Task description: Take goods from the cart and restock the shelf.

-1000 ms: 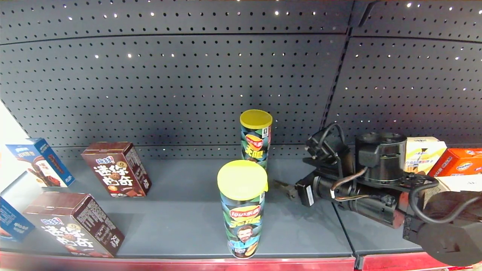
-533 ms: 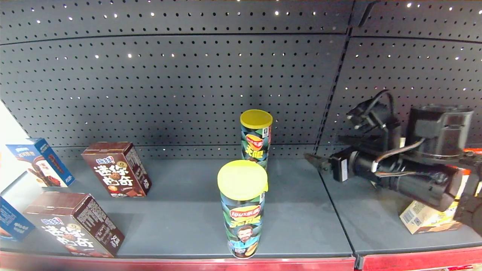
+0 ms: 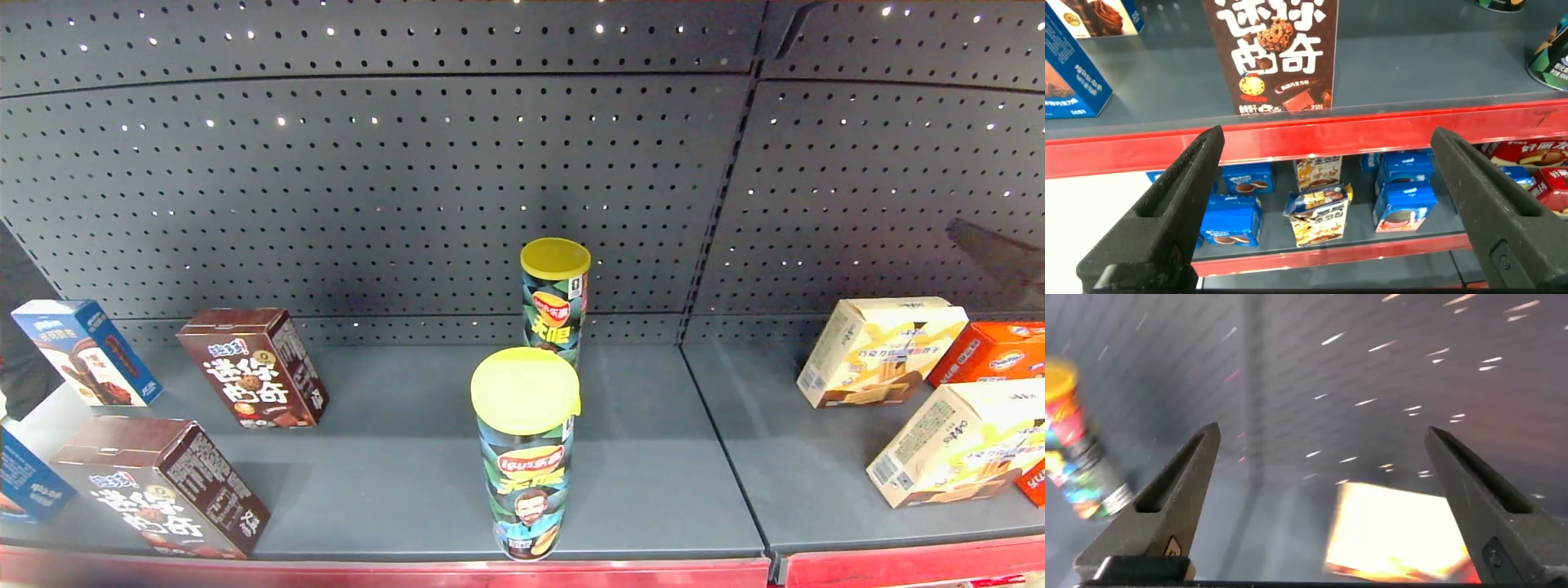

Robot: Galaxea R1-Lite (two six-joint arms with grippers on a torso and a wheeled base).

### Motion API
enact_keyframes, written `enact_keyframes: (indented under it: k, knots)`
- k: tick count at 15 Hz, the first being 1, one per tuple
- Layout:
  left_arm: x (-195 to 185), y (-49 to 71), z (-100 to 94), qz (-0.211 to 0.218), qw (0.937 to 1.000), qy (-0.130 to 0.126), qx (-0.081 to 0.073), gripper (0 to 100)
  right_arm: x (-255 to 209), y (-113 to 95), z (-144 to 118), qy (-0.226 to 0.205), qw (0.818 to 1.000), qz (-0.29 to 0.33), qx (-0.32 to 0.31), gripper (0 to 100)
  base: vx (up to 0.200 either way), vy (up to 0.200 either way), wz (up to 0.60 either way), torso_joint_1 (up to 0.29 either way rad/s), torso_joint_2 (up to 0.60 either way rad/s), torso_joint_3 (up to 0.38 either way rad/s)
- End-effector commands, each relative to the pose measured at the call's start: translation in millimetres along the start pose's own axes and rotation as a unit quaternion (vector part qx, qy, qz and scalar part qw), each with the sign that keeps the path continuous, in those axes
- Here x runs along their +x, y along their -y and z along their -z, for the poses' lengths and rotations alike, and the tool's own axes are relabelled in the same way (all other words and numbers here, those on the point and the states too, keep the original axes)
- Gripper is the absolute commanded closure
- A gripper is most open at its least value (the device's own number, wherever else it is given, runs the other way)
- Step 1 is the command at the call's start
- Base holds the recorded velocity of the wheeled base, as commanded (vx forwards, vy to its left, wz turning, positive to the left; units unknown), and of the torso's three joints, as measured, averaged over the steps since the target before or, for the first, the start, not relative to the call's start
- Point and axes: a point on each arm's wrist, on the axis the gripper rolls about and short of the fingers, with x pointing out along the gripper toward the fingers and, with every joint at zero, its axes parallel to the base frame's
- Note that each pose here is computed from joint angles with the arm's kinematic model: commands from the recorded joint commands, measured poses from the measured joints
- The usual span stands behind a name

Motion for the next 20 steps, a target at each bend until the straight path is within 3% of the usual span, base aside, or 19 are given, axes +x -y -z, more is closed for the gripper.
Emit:
enact_keyframes:
  k: [1, 2, 6, 9, 11, 13, 14, 15, 20]
  knots:
    - [0, 0.0, -0.1, 0.000, 1.0000, -0.001, 0.000, 0, -74, 12, 4, 0.054, 0.997, 0.048, -0.011, 0, 0.000, 0.000, 0.00, 0.000, 0.00, 0.000]
    - [0, 0.0, -0.1, 0.000, 1.0000, -0.001, 0.000, 0, -110, 6, 47, 0.020, 0.999, 0.044, -0.010, 0, 0.000, 0.000, 0.00, 0.000, 0.00, 0.000]
    - [0, 0.0, -0.1, 0.000, 1.0000, -0.001, 0.000, 0, -153, -5, 122, -0.032, 0.998, 0.046, 0.017, 0, 0.000, 0.000, 0.00, 0.000, 0.00, 0.000]
    - [0, 0.0, -0.1, 0.000, 1.0000, -0.001, 0.000, 0, -168, -9, 143, -0.103, 0.993, 0.045, 0.032, 0, 0.000, 0.000, 0.00, 0.000, 0.00, 0.000]
    - [0, 0.0, -0.1, 0.000, 1.0000, -0.001, 0.000, 0, -174, -10, 147, -0.103, 0.992, 0.052, 0.051, 0, 0.000, 0.000, 0.00, 0.000, 0.00, 0.000]
    - [0, 0.0, -0.1, 0.001, 1.0000, -0.001, 0.000, 0, -195, -14, 169, -0.136, 0.988, 0.051, 0.056, 0, 0.000, 0.000, 0.00, 0.000, 0.00, 0.000]
    - [0, 0.0, -0.1, 0.001, 1.0000, -0.001, 0.001, 0, -198, -15, 171, -0.134, 0.988, 0.058, 0.057, 0, 0.000, 0.000, 0.00, 0.000, 0.00, 0.000]
    - [0, 0.0, -0.1, 0.000, 1.0000, -0.001, 0.000, 0, -198, -16, 167, -0.101, 0.991, 0.063, 0.058, 0, 0.000, 0.000, 0.00, 0.000, 0.00, 0.000]
    - [0, 0.0, -0.1, 0.000, 1.0000, -0.001, 0.000, 0, -198, -16, 168, -0.107, 0.991, 0.063, 0.058, 0, 0.000, 0.000, 0.00, 0.000, 0.00, 0.000]
